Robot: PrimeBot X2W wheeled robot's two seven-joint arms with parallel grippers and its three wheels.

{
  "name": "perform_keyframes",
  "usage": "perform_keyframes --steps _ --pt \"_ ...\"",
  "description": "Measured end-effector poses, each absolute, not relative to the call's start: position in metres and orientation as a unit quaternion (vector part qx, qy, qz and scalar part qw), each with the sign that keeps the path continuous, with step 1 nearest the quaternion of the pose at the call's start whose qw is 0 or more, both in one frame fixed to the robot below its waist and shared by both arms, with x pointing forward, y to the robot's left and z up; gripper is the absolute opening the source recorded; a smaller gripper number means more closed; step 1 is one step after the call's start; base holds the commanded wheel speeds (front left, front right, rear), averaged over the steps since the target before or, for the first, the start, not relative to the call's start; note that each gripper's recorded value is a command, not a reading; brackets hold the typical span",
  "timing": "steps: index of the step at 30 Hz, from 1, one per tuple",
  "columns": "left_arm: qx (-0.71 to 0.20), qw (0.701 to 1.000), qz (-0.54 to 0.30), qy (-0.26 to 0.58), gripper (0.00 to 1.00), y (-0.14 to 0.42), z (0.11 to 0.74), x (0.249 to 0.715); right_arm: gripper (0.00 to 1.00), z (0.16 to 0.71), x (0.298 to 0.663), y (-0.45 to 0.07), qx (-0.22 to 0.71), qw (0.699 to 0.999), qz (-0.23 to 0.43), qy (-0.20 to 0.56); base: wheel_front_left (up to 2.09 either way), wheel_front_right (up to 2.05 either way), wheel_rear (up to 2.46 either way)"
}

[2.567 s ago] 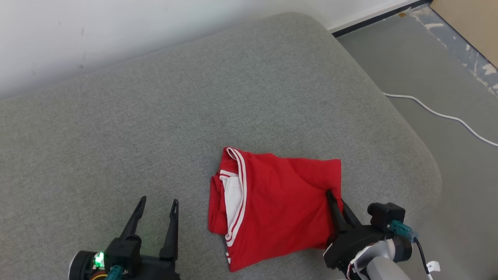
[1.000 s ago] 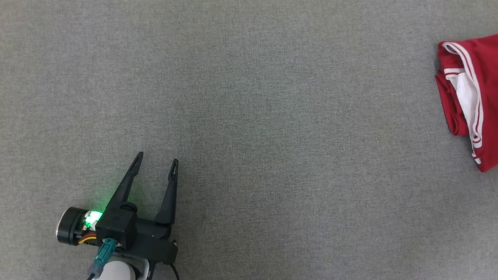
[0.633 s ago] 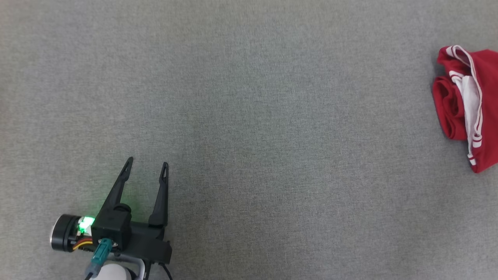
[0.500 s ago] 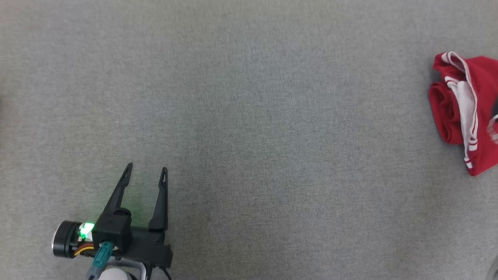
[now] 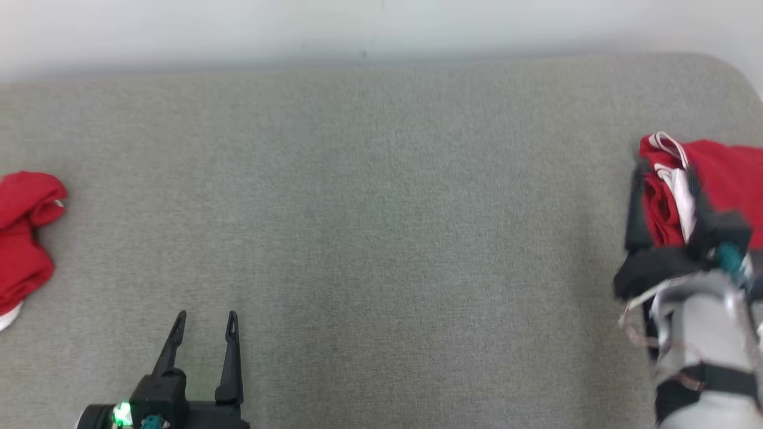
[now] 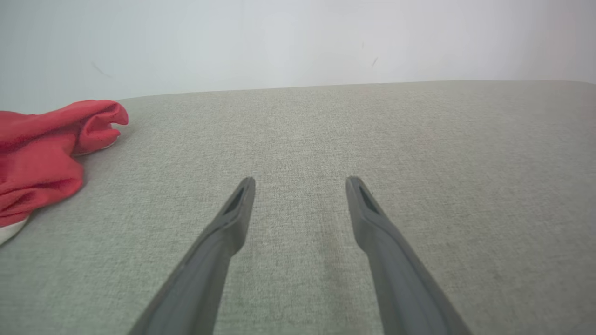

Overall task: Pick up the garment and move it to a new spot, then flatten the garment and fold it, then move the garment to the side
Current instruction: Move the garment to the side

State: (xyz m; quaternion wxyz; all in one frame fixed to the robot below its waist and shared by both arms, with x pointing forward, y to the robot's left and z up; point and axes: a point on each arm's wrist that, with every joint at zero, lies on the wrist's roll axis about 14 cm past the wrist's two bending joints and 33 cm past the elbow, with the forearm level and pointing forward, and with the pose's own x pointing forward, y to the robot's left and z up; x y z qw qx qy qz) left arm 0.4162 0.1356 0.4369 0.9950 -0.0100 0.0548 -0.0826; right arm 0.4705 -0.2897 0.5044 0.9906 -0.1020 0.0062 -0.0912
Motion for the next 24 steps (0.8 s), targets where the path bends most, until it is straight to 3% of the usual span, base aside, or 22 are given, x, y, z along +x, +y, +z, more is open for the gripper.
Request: perform_keyframes --steps 15,24 --pt "-0.013 0.998 -0.039 0.037 1.00 0.163 0.456 0.377 1.00 0.482 0.413 -0.227 -0.041 0.999 -0.026 0.016 0.00 0.00 0.00" --pt "-0.014 1.000 -0.007 0.018 1.00 0.185 0.469 0.365 1.00 0.487 0.403 -0.201 -0.025 1.000 0.008 0.004 0.00 0.00 0.00"
